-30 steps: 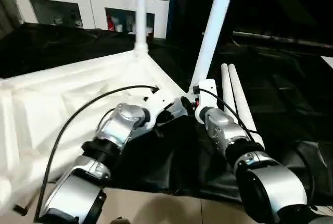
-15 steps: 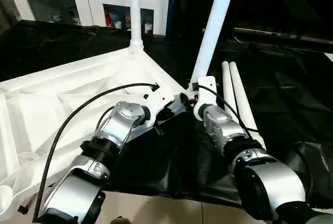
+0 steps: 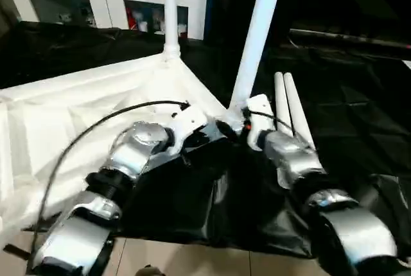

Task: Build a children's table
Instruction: Rotate leg to tighten

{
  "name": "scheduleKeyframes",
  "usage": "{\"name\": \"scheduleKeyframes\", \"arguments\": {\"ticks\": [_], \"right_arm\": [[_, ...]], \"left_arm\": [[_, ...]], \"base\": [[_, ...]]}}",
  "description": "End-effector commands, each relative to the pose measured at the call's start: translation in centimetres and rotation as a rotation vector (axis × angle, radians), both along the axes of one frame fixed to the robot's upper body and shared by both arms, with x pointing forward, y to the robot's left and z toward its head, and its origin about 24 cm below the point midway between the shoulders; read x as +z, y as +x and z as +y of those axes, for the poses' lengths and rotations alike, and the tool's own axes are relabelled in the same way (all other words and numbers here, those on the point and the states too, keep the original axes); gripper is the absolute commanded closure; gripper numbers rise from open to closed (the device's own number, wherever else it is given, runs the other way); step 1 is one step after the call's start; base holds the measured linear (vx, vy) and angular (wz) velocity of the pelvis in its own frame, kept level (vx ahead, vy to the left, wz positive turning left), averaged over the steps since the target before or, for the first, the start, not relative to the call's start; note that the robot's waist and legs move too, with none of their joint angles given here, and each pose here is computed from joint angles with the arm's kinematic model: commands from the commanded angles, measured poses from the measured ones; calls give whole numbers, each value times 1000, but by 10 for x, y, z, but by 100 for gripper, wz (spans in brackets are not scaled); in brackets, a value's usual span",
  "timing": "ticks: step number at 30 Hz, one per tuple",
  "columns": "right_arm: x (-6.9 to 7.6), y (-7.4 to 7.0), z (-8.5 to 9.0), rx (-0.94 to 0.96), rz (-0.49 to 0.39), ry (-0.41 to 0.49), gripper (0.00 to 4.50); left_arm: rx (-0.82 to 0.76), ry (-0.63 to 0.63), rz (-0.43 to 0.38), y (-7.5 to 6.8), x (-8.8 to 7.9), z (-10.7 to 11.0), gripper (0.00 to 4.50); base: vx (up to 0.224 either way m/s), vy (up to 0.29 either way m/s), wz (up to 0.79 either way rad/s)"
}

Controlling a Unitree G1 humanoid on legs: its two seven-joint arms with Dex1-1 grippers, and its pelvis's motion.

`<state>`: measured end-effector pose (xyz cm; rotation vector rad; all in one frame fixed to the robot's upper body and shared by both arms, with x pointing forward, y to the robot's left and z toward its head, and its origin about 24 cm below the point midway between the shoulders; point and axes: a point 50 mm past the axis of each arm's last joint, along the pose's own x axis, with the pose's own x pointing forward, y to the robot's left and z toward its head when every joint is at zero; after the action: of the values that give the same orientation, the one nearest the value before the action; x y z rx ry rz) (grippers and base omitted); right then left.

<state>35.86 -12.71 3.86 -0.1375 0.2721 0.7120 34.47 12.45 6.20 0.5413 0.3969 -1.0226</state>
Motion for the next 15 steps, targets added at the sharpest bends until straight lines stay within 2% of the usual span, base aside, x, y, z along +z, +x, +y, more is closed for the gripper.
{"name": "scheduleKeyframes", "arguments": {"ticks": [1, 4, 8, 12, 15], "right_arm": [[7, -5, -11, 145, -23, -41, 4], [13, -10, -21, 248, -27, -66, 4], [15, -13, -25, 305, -22, -81, 4], [18, -21, -24, 430, 4, -59, 4], [15, -25, -20, 495, 22, -83, 4]], "left_arm": [[-101, 31, 30, -11, -8, 11, 450], [-177, 39, 55, -19, -7, 20, 450], [-202, 23, 80, -23, -5, 23, 450], [-269, -7, 99, -31, -1, 23, 450], [-318, 8, 120, -37, -2, 22, 450]], "base": [[0, 0, 0], [0, 0, 0], [0, 0, 0], [0, 0, 0], [0, 0, 0]]}}
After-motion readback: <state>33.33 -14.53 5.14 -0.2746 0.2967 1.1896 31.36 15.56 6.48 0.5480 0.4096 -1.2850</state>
